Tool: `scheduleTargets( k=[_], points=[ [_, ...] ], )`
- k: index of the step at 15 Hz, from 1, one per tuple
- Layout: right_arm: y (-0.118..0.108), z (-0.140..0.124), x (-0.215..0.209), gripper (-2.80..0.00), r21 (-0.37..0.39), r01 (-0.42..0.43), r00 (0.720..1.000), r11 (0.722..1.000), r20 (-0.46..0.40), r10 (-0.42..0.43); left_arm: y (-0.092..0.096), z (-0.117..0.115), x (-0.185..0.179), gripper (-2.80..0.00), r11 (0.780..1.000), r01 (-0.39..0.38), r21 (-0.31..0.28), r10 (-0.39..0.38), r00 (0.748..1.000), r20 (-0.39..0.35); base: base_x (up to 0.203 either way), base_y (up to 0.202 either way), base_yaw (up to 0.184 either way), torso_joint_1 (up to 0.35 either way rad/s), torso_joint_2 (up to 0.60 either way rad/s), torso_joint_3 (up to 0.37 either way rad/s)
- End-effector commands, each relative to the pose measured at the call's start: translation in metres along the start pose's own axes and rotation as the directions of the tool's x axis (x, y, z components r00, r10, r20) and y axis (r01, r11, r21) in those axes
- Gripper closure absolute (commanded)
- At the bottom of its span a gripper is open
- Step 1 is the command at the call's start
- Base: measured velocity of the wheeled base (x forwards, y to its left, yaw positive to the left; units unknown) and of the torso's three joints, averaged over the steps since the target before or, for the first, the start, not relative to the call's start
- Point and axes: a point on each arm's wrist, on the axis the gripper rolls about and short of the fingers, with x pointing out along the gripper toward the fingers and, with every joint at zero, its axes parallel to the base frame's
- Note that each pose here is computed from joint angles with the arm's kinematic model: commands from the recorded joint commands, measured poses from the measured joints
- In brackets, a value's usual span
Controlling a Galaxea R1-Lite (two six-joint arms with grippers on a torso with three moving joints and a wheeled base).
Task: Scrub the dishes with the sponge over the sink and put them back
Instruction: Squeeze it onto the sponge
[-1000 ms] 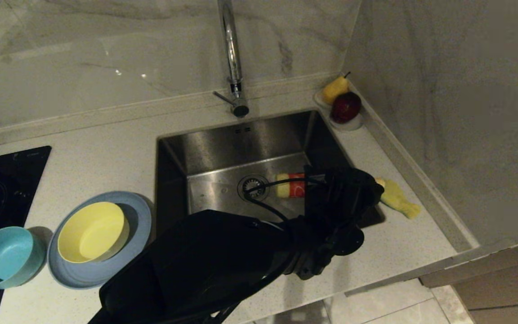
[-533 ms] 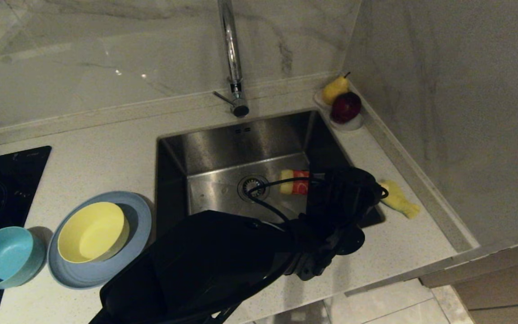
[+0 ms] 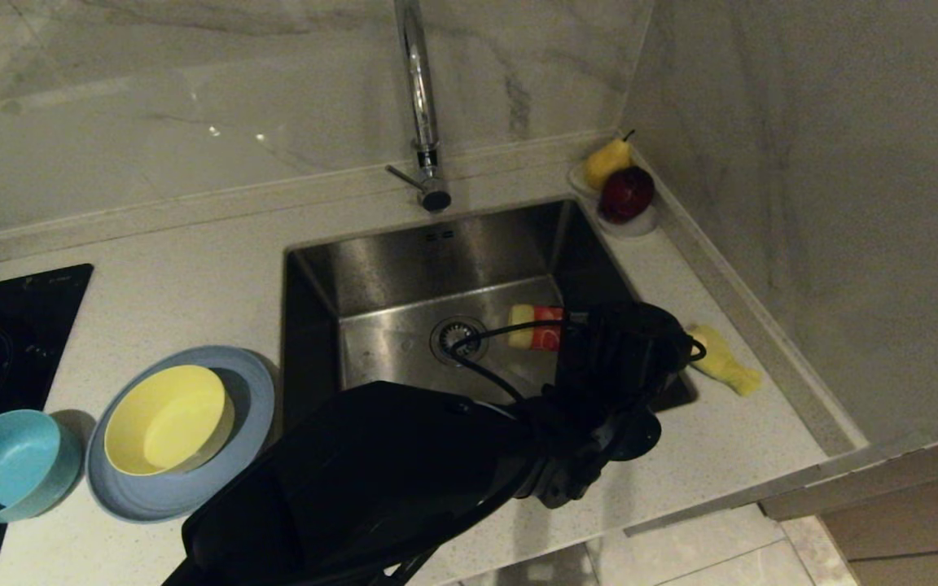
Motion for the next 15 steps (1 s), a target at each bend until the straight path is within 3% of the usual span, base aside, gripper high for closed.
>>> scheduleTargets(
  k=[1, 15],
  points=[
    [0.0000, 0.0000, 0.0000, 0.00, -0.001, 0.000, 1.000, 1.000, 0.001, 0.000, -0.0018, 0.0003, 0.0004, 0.00, 1.000, -0.001, 0.008, 0.001, 1.000, -0.006, 0.000, 0.000, 0.000, 0.000, 0.00, 0.000],
    [0.0000, 0.0000, 0.0000, 0.00, -0.001, 0.000, 1.000, 1.000, 0.001, 0.000, -0.0092, 0.0035, -0.0002, 0.00, 1.000, -0.008, -0.008, 0.008, 1.000, -0.003, 0.000, 0.000, 0.000, 0.000, 0.00, 0.000]
  ],
)
